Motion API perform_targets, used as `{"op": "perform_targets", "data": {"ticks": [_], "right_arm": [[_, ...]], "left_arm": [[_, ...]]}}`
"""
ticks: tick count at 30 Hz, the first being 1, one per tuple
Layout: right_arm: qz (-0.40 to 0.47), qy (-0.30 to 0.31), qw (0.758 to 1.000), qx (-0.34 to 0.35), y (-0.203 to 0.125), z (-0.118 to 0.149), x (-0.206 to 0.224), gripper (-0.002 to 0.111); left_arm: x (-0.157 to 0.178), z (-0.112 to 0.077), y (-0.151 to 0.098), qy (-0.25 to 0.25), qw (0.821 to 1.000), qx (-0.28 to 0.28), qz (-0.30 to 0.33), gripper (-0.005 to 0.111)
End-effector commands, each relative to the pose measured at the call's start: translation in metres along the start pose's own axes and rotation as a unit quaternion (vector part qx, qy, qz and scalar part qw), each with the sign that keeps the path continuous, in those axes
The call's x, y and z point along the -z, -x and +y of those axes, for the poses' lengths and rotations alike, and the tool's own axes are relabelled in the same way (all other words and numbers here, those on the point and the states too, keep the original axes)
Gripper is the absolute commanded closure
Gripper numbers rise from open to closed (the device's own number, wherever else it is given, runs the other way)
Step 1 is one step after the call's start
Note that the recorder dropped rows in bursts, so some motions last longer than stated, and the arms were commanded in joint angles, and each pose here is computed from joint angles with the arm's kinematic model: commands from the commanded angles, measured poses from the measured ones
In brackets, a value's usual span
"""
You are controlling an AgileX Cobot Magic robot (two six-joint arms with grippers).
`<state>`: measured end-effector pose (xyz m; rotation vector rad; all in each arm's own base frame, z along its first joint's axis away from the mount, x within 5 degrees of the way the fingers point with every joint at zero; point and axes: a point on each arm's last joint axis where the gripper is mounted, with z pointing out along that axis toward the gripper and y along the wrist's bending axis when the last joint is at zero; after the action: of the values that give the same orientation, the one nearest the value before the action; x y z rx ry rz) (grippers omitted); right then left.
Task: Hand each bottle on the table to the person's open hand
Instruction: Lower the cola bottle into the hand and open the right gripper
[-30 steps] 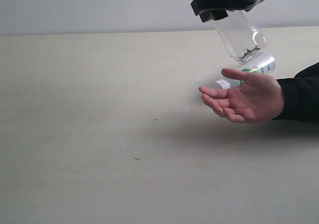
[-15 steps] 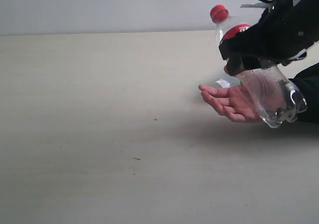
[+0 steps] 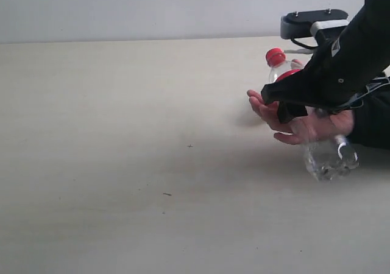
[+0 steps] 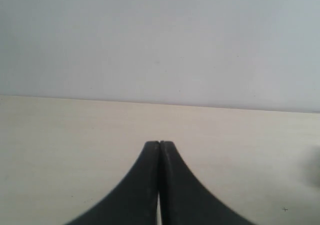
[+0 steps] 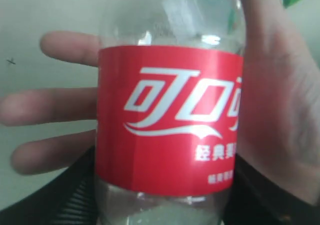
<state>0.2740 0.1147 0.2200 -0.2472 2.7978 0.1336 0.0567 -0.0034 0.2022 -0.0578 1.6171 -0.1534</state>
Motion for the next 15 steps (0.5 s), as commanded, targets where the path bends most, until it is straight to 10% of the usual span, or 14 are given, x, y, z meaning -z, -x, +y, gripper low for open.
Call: {"op": "perform_targets", "data": {"ticks": [1, 10, 15], "right_arm": [[0.013, -0.008, 1.000, 0.000, 0.0002, -0.0023, -0.0119, 0.108], [0.011, -0.007, 1.000, 0.000, 0.0004, -0.0023, -0.0109, 0.104], [0.011, -0.007, 1.000, 0.000, 0.0004, -0.0023, -0.0109, 0.068]], "left_arm": [[0.0003, 0.0001, -0.0004, 0.000, 1.000, 0.004, -0.004, 0.107], [0.0003, 0.0001, -0.0004, 0.000, 1.000, 0.004, -0.004, 0.107], [0.0003, 0.0001, -0.0004, 0.000, 1.000, 0.004, -0.004, 0.107]]}}
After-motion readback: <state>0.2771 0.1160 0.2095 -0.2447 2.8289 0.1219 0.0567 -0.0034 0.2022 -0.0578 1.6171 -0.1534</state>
